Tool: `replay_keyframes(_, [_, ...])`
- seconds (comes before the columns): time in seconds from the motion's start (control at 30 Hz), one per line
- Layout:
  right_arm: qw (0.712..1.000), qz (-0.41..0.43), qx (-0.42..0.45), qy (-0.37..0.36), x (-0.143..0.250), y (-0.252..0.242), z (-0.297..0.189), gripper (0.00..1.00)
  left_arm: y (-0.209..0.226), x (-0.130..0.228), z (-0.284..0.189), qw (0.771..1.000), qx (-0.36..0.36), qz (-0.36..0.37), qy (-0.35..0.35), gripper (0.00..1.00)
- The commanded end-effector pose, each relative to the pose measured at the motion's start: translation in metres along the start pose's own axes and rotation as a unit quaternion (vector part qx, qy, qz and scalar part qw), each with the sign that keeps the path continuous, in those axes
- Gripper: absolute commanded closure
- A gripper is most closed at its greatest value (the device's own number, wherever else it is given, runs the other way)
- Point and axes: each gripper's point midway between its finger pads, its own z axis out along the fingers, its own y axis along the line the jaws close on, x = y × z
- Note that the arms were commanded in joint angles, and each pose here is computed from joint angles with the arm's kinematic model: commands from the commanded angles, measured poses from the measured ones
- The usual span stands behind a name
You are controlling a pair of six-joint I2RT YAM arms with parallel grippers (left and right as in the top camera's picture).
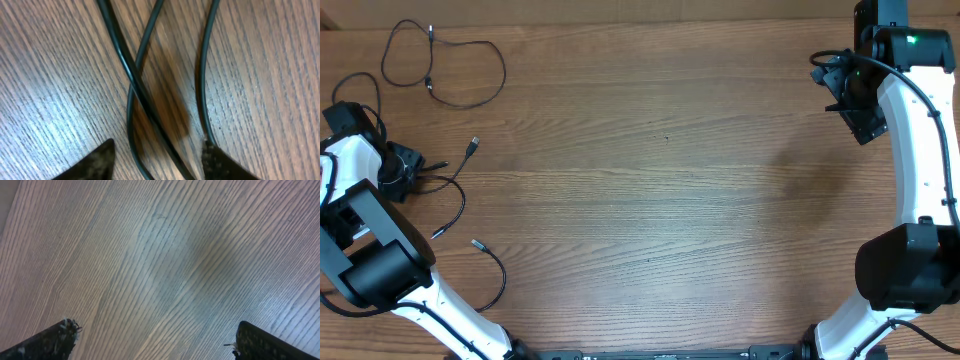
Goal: Untangle cables
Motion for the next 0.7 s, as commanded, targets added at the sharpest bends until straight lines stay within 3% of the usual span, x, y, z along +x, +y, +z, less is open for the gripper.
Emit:
replay_keyframes(0.0, [1.000, -0.001, -0.004, -0.009, -0.0033, 0.0009, -0.0043, 0.00, 0.0040, -0.0044, -0.0041, 1.000, -0.004, -0.005, -0.010, 0.51])
replay_keyframes(0.17, [1.000, -0.001, -0.004, -0.009, -0.0033, 0.0009, -0.0043, 0.00, 0.0039, -0.0048, -0.0041, 1.000, -0.004, -0.005, -0.011, 0.51])
replay_keyframes(0.33, [1.000, -0.001, -0.004, -0.009, -0.0033, 0.0009, -0.0043, 0.00, 0.0030, -0.0060, -0.0039, 1.000, -0.002, -0.005, -0.013, 0.62])
replay_keyframes(0.67, [1.000, -0.001, -0.004, -0.009, -0.0033, 0.0009, -0.0043, 0.00, 0.0001, -0.0110, -0.0038, 1.000, 0.004, -0.006, -0.024, 0.62])
